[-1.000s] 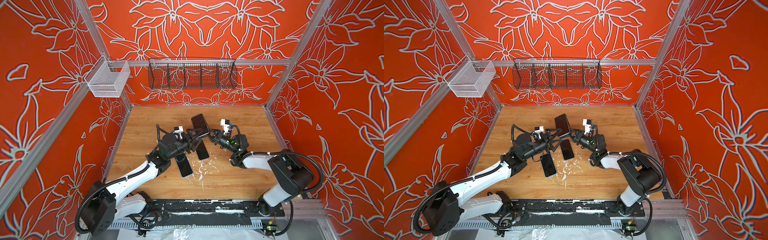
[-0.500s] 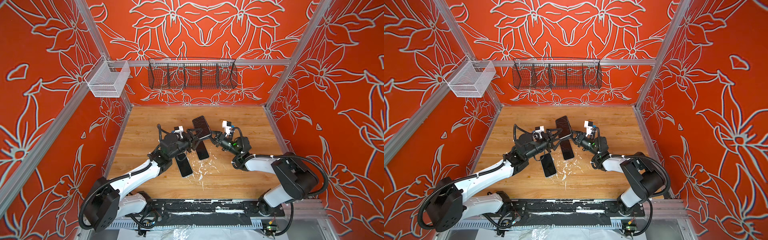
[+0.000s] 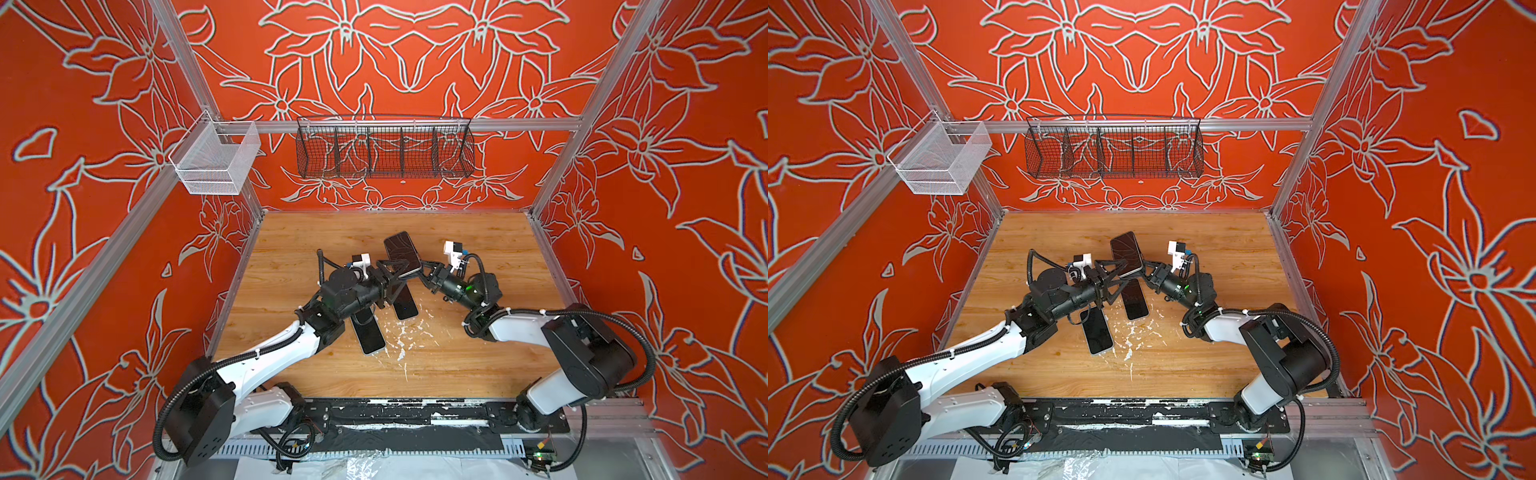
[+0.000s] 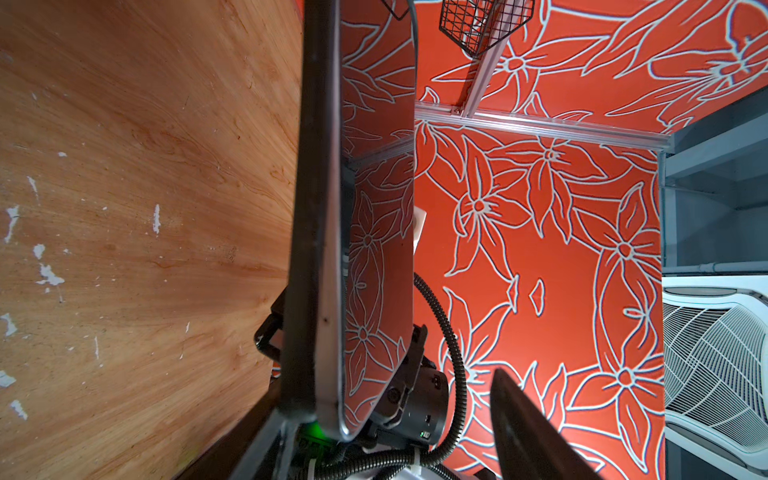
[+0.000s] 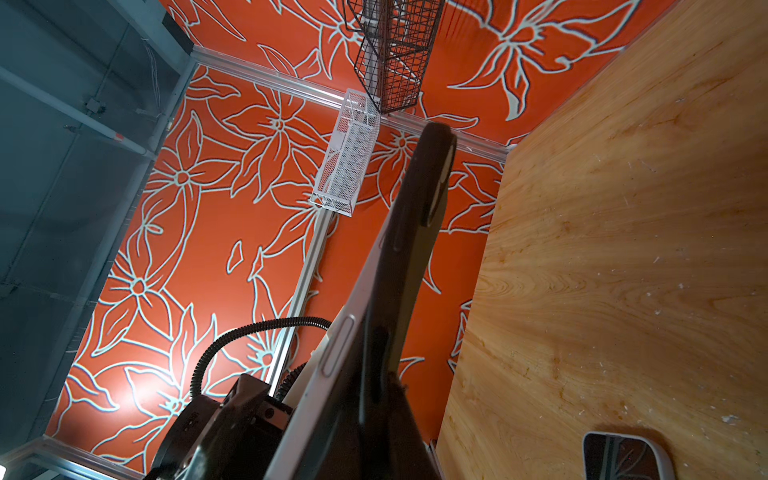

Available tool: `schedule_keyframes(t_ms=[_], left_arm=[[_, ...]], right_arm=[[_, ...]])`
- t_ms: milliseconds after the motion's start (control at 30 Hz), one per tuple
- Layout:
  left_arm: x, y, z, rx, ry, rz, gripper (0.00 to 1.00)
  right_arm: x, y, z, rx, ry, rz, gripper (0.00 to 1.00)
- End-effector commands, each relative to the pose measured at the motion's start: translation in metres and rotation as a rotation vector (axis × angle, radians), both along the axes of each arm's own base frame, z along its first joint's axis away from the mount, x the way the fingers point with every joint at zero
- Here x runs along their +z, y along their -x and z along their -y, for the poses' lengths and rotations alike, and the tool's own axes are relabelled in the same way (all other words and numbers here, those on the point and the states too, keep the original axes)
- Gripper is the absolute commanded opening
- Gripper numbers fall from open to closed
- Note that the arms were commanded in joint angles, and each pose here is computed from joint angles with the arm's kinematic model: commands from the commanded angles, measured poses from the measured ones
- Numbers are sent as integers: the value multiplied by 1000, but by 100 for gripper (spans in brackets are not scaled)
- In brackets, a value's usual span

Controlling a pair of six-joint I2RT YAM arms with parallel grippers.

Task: Take the phone out of the phone case

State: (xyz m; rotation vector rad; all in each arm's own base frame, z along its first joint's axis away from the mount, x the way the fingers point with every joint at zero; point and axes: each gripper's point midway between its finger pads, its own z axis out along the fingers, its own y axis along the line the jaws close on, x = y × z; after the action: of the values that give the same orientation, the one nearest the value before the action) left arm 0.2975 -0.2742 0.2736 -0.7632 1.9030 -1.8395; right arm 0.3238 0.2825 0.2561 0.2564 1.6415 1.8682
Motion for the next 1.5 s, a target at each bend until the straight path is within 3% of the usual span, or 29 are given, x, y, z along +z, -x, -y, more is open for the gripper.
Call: schedule_keyframes(t_ms=[0, 1067, 1467], left_arm=[[28, 6, 2, -21, 58, 65, 70], [29, 16, 19, -68, 92, 50, 71], [26, 8, 5, 28, 67, 54, 69]], right_arm=[[35, 2, 2, -10, -62, 119, 3], [42, -1, 0, -11, -71, 134, 3], [45, 8, 5, -9, -75, 141, 3]])
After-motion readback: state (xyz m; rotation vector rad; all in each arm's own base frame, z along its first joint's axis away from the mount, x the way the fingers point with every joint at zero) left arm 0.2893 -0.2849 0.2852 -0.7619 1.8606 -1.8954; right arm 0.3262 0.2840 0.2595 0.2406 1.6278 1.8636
